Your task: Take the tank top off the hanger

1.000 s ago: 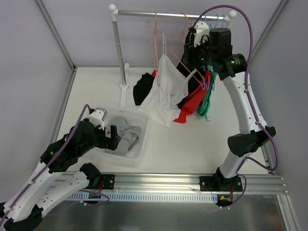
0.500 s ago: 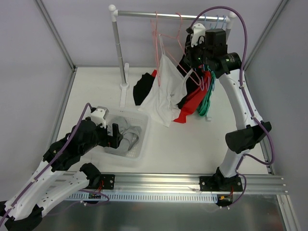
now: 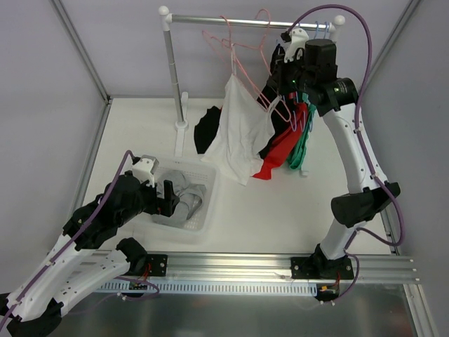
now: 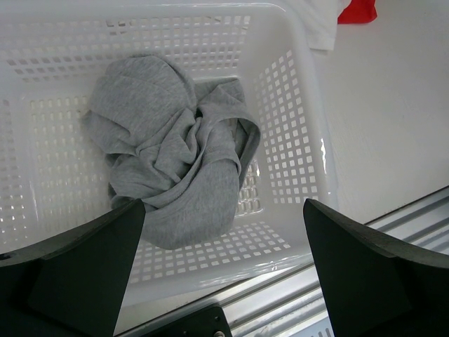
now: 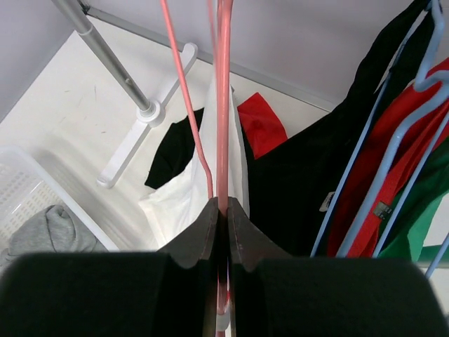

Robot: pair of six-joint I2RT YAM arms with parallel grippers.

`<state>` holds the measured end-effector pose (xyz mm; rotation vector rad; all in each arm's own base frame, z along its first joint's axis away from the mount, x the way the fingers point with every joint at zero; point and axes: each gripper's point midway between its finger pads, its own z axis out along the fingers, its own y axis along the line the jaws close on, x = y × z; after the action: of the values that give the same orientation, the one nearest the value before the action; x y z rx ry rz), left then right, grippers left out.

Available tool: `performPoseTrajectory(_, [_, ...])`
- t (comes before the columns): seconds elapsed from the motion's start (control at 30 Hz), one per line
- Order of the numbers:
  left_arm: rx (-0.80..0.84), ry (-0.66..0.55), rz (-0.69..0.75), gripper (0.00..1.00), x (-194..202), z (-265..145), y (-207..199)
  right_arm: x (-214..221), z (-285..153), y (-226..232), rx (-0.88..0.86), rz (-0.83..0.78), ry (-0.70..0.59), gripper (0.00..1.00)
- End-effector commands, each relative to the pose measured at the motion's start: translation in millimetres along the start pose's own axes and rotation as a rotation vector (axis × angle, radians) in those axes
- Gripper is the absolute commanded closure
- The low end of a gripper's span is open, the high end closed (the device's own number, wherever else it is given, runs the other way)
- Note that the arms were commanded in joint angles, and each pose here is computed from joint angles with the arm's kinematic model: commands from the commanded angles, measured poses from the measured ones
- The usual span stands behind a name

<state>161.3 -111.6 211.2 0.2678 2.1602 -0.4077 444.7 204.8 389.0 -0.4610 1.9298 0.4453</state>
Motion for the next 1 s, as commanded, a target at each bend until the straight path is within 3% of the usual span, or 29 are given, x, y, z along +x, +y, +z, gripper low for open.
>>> performPoseTrajectory(0.0, [-0.001,-0.028,-0.016,0.01,-7,3,-1,-54,-47,13,-0.011,-0.003,-0.189,1.0])
performPoseTrajectory(0.37, [0.014,-0.025,-0.015,0.01,-7,3,-3,-48,-107,18,0.022,-0.036,-0.245,1.0])
performPoseTrajectory(0.63, [0.035,-0.044,-0.023,0.01,-14,-1,-8,4,-164,41,-0.043,-0.003,-0.229,1.0])
performPoseTrajectory(0.77, [0.178,-0.083,-0.064,0.01,-43,-16,-40,26,-224,60,-0.089,-0.005,-0.302,1.0])
performPoseTrajectory(0.97, [0.439,-0.221,-0.062,0.01,-114,-42,-98,87,-273,78,-0.135,0.027,-0.259,1.0])
